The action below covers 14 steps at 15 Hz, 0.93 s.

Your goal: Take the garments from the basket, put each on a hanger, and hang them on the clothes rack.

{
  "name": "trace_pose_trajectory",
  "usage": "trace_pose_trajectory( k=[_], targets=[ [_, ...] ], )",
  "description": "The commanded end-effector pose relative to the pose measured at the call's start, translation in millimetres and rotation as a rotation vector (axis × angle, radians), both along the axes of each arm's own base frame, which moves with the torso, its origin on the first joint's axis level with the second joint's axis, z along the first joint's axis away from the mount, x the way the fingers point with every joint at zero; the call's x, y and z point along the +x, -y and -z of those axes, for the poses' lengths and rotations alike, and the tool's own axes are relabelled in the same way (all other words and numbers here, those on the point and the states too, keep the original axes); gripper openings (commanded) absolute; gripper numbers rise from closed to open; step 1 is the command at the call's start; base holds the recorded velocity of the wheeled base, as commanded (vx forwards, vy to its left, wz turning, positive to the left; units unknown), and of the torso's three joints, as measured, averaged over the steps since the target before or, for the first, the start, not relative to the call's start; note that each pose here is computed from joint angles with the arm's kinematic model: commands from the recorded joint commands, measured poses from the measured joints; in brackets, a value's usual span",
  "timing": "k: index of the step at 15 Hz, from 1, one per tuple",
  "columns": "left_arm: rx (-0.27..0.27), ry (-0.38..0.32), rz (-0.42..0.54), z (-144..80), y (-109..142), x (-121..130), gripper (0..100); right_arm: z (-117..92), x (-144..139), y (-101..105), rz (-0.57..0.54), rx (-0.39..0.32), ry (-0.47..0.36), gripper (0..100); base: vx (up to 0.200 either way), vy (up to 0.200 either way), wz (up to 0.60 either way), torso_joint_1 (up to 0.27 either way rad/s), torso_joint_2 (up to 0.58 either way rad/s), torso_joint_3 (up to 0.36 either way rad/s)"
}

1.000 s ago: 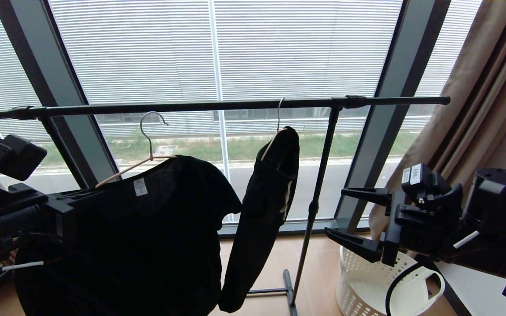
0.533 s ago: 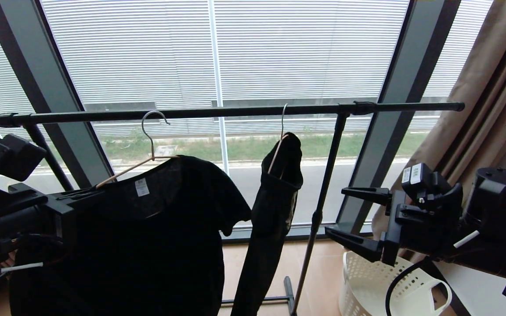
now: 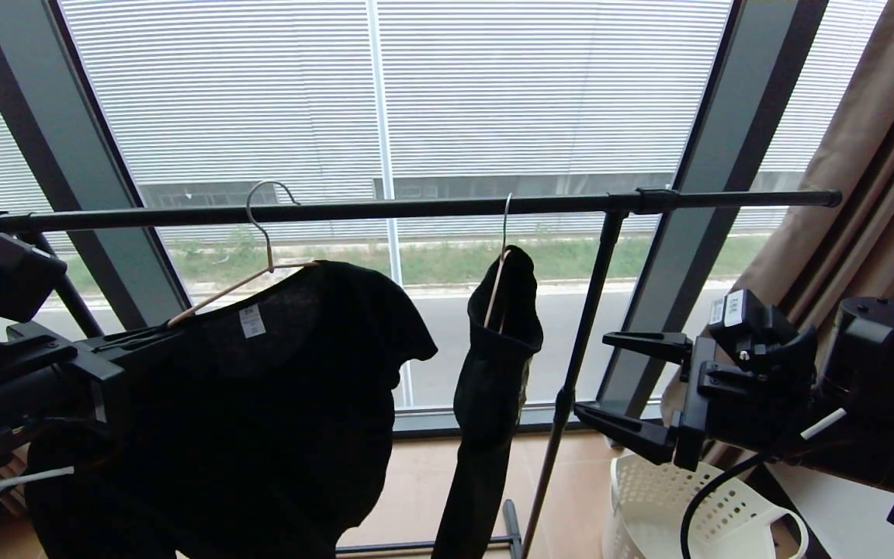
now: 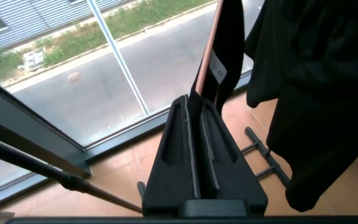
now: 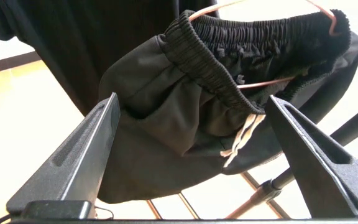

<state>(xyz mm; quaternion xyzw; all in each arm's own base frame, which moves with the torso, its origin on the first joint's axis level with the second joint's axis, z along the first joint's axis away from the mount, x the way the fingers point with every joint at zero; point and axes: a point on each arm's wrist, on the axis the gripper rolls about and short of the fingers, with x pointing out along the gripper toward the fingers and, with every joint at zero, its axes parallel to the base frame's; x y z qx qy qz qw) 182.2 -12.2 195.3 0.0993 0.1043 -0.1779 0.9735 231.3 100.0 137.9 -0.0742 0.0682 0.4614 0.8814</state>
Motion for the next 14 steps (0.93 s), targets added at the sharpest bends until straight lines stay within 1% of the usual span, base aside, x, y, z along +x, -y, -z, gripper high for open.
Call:
trace_pose_trajectory(
  k=[1, 2, 4, 5, 7, 8, 10, 12, 14],
  targets=[
    [-0.015, 0.008, 0.018, -2.2, 3.8, -3.0, 0, -0.4, -0.2, 0.0, -0.001, 0.0, 0.002, 100, 0.0, 0.0, 0.0, 0.0, 0.0, 0.0],
    [-0.05, 0.0, 0.034, -3.3, 8.3, -2.4, 0, -0.4, -0.2, 0.0, -0.001, 0.0, 0.002, 100, 0.0, 0.0, 0.0, 0.0, 0.0, 0.0],
    [-0.104, 0.003, 0.068, -5.3, 16.8, -1.6, 0, 0.0, -0.2, 0.4, 0.001, 0.0, 0.0, 100, 0.0, 0.0, 0.0, 0.0, 0.0, 0.0],
    [-0.141, -0.007, 0.086, -5.0, 22.3, 1.1, 0, 0.0, -0.4, 0.1, -0.001, 0.0, 0.0, 100, 0.0, 0.0, 0.0, 0.0, 0.0, 0.0],
    [-0.189, -0.032, 0.109, -1.6, 30.3, 8.1, 0, -0.5, -0.1, 0.0, 0.0, 0.0, 0.005, 100, 0.0, 0.0, 0.0, 0.0, 0.0, 0.0],
    [-0.201, -0.055, 0.127, 2.3, 35.9, 11.5, 0, -0.9, -0.3, 0.1, -0.001, 0.0, 0.006, 100, 0.0, 0.0, 0.0, 0.0, 0.0, 0.0],
    [-0.202, -0.077, 0.136, 8.9, 40.5, 19.6, 0, -2.4, -1.1, 0.4, -0.001, 0.003, 0.012, 100, 0.0, 0.0, 0.0, 0.0, 0.0, 0.0],
    [-0.205, -0.063, 0.136, 11.8, 42.6, 27.7, 0, -3.6, -2.2, 0.7, -0.001, 0.005, 0.015, 100, 0.0, 0.0, 0.0, 0.0, 0.0, 0.0],
    [-0.199, -0.043, 0.095, 12.5, 43.8, 36.7, 0, -6.3, -3.3, 2.0, 0.002, 0.009, 0.025, 100, 0.0, 0.0, 0.0, 0.0, 0.0, 0.0]
  ],
)
